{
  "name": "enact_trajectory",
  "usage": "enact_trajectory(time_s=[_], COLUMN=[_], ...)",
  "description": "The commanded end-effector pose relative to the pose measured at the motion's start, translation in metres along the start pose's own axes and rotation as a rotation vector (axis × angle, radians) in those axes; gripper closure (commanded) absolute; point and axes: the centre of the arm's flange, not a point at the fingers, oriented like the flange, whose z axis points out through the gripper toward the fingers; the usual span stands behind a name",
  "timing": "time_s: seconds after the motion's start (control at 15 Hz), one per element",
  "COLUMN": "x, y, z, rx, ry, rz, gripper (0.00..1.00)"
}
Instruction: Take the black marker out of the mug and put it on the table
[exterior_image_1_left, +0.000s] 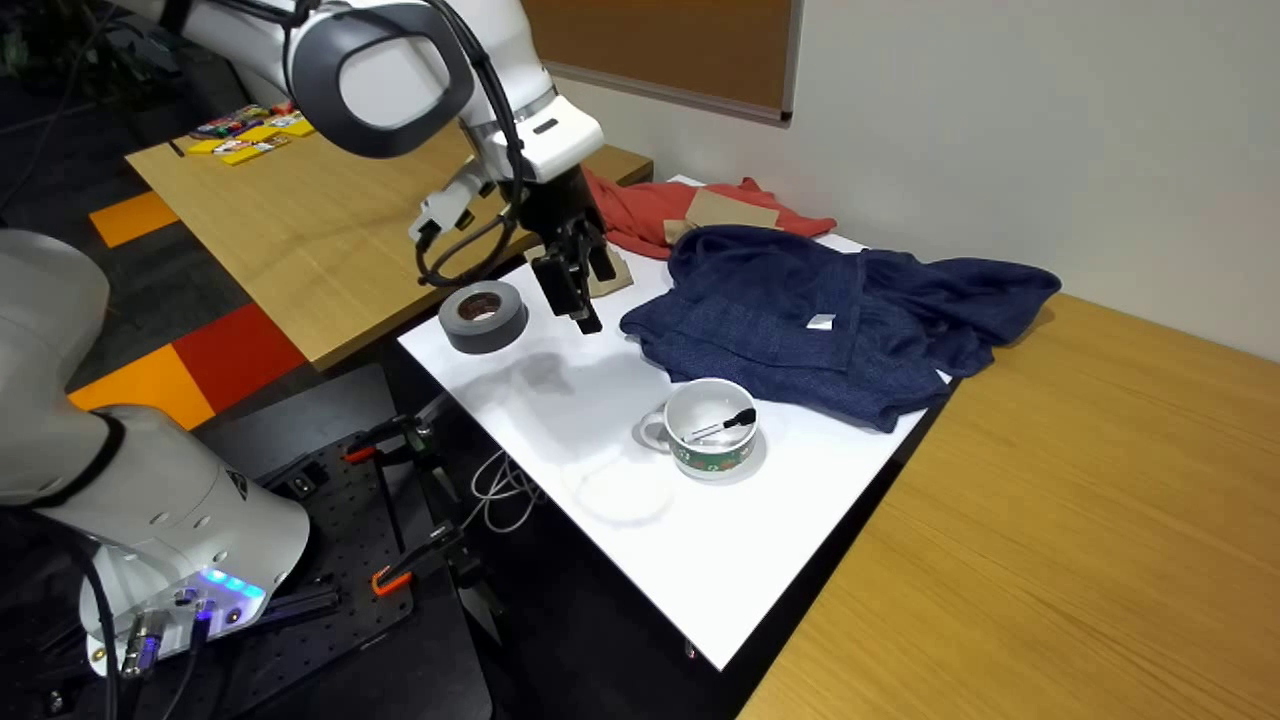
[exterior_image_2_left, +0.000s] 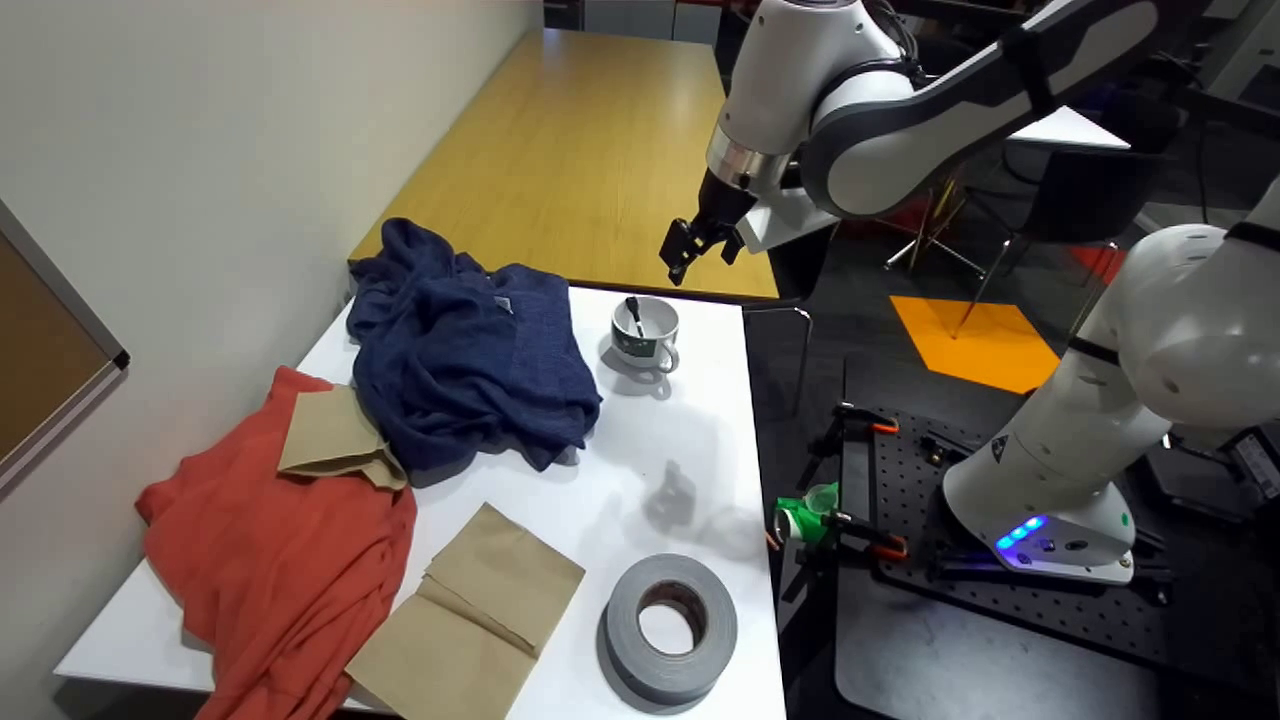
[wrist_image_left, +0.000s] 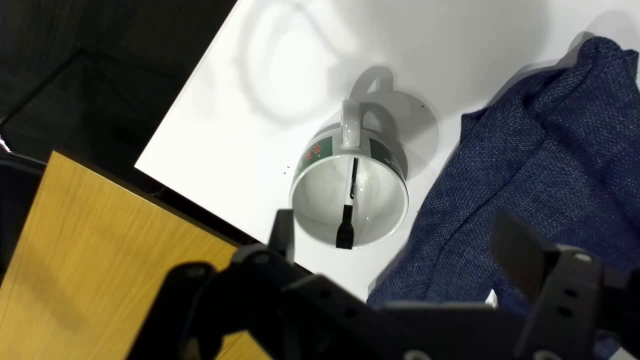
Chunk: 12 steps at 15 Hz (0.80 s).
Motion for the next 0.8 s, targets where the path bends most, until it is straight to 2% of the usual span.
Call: enact_trajectory(time_s=[0.0,0.73], x=[0.017,0.049], y=[-0.008,-0.007], z=[0.030,0.110], rx=[-0.005,-0.030], ry=[-0.003,-0.011], rz=[0.021,0.102], gripper=[0.00,0.00])
